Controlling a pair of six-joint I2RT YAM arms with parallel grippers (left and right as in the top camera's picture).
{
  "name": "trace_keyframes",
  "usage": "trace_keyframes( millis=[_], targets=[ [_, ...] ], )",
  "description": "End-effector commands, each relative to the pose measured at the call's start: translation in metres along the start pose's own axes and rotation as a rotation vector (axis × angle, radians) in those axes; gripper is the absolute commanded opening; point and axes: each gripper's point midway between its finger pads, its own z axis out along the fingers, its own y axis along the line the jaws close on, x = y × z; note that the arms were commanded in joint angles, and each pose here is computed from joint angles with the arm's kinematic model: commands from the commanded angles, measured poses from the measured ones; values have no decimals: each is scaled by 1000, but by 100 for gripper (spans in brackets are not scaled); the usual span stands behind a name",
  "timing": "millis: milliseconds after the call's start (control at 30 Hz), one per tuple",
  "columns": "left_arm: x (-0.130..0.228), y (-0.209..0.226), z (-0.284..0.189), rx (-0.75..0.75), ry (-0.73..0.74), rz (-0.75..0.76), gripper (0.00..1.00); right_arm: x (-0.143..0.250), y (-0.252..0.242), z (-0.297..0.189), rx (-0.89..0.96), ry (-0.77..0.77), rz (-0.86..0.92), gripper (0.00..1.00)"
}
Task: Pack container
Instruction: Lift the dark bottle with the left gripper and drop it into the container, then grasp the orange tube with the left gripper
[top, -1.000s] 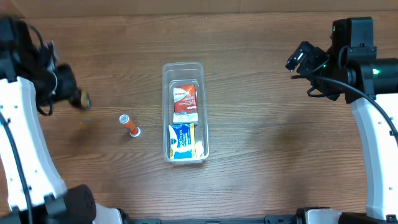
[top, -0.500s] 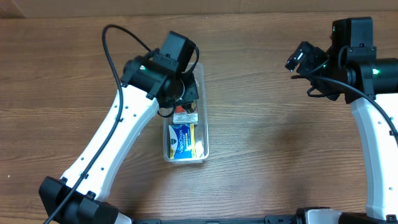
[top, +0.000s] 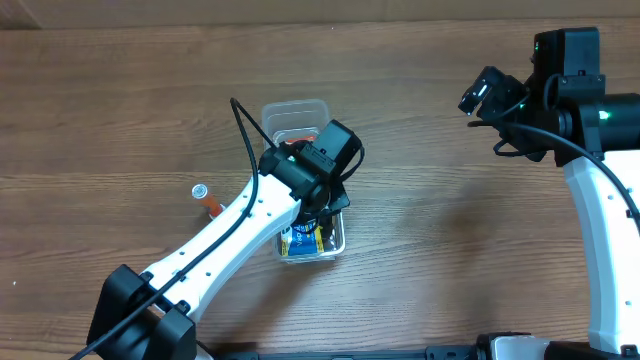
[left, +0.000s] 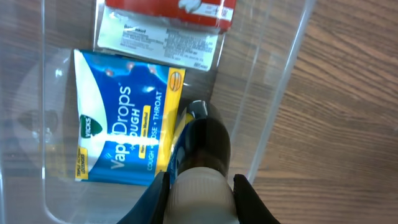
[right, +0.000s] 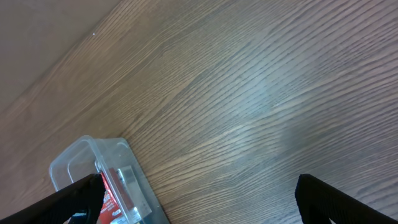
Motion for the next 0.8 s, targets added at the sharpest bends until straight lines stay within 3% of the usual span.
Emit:
trace_keyframes(
  millis=[0,67,167,200,333,400,433,533,600,700,767],
  targets=[
    [-10,-4,-5,20,-58,-31,25,-5,2,-8,-16,-24,6,100],
    [-11,-7,-6,29,-60,-11,34,-5,2,-8,-16,-24,6,100],
    [-16,-15,-11,59,-74,82,59,-4,2,-8,-16,-24,6,100],
    [-16,-17,-14,66,-72,95,62,-4,2,-8,-16,-24,6,100],
    [-40,-23,-52,82,-126,169,59,-4,2,-8,-16,-24,6,100],
    [-79,7,-104,-25,-244,151,64,-4,2,-8,-16,-24,6,100],
    [-102,39,-134,-126,-312,134,79,-5,2,-8,-16,-24,6,100],
    [-133,107,-151,-270,-287,145,95,-5,2,-8,-16,-24,6,100],
    [-141,152,-141,-332,-208,61,96,-4,2,-8,-16,-24,6,100],
    [-146,174,-109,-172,-59,110,89,-4,2,-8,-16,-24,6,100],
    [-140,193,-89,-174,-4,102,87,-4,2,-8,-16,-24,6,100]
  ],
)
